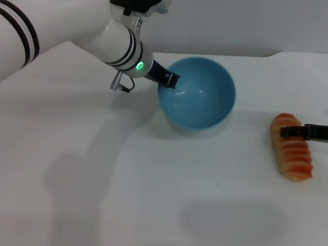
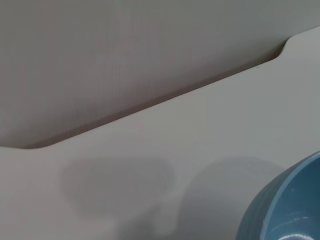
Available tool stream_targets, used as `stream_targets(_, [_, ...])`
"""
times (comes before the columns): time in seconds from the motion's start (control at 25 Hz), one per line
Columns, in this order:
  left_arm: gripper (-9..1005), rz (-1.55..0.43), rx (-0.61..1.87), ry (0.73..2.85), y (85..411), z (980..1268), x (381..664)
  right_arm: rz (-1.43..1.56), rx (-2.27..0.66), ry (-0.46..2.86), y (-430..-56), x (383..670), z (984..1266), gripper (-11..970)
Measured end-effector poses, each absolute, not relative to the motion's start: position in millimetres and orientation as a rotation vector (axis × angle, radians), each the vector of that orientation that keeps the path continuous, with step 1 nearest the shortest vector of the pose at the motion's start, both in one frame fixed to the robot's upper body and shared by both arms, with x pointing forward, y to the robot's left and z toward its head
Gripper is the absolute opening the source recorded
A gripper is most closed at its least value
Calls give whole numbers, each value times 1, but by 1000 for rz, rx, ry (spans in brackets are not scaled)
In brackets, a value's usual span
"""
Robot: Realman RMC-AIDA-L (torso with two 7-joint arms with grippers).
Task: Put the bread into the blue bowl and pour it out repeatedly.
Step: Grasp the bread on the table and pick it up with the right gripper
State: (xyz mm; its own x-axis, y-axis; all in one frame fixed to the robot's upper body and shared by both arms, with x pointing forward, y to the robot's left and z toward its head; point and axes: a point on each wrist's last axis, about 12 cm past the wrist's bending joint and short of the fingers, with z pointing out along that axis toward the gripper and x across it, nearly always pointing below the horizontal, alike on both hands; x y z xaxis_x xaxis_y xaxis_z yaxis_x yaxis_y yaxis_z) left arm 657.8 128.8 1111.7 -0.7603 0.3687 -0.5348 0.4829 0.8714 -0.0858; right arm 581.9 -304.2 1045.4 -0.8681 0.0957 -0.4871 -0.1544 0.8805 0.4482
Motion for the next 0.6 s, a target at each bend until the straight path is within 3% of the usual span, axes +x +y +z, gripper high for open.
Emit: stream_targets(0.6, [0,-297,615,2525,131,1111,657,648,-99,2557,-299,582,1044,579])
